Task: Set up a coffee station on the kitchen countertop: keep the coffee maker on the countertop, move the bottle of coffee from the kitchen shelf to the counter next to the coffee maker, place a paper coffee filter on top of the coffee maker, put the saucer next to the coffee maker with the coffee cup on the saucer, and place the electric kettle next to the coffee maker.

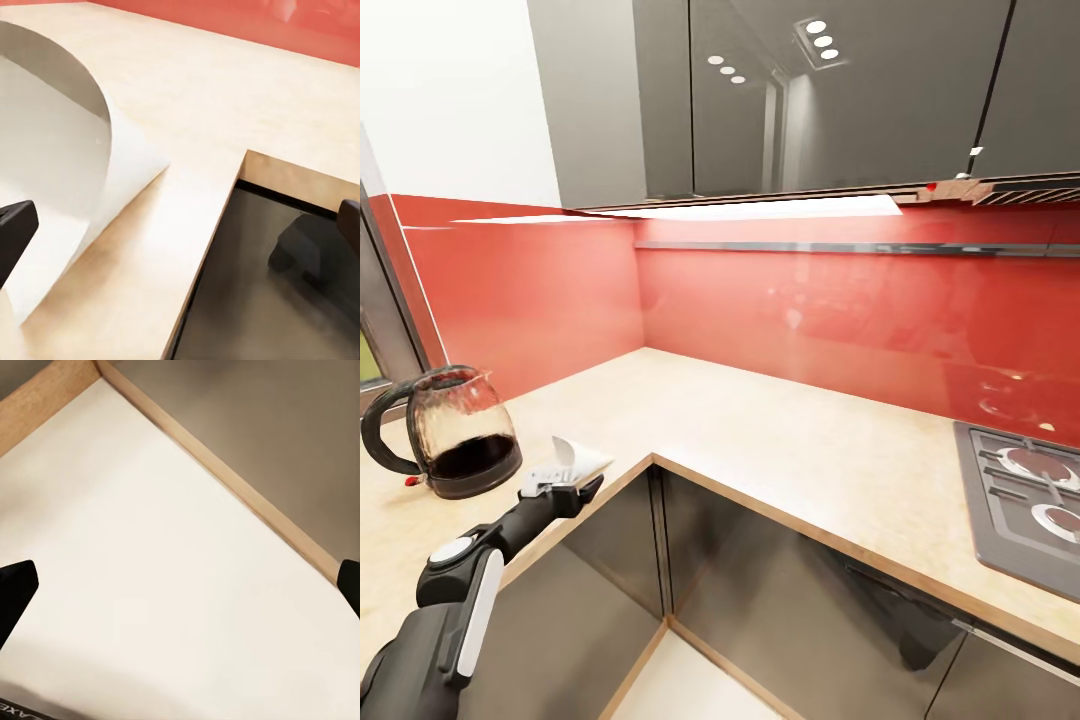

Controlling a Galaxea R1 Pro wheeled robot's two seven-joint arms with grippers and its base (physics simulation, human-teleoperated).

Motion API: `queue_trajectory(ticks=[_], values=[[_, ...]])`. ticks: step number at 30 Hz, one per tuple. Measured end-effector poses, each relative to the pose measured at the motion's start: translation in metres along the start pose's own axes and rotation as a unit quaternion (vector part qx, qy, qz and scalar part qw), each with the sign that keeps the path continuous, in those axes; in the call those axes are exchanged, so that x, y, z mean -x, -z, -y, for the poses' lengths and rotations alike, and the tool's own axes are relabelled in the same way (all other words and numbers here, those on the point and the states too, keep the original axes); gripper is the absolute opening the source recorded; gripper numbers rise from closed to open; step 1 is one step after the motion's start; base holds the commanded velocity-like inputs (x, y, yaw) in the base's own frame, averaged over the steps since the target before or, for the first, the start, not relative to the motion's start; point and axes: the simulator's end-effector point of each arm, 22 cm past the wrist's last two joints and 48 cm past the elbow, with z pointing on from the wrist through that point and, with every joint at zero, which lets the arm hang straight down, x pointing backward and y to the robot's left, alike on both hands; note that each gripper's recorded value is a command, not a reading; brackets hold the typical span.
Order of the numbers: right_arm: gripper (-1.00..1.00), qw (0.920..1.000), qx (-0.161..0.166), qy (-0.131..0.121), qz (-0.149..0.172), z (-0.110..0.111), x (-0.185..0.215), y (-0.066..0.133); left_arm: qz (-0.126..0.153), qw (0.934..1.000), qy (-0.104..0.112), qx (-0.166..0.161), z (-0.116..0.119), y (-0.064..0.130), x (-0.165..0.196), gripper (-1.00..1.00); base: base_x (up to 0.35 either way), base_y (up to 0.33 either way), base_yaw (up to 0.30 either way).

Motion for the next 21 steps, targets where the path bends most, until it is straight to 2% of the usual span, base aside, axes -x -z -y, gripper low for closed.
queue_trajectory(ticks=[21], values=[[1.0, 1.0, 0.0, 0.0, 0.0, 0.0, -0.0002, 0.0001, 0.001, 1.0, 0.002, 0.003, -0.0032, 0.0008, 0.0002, 1.0, 0.0, 0.0, 0.0]])
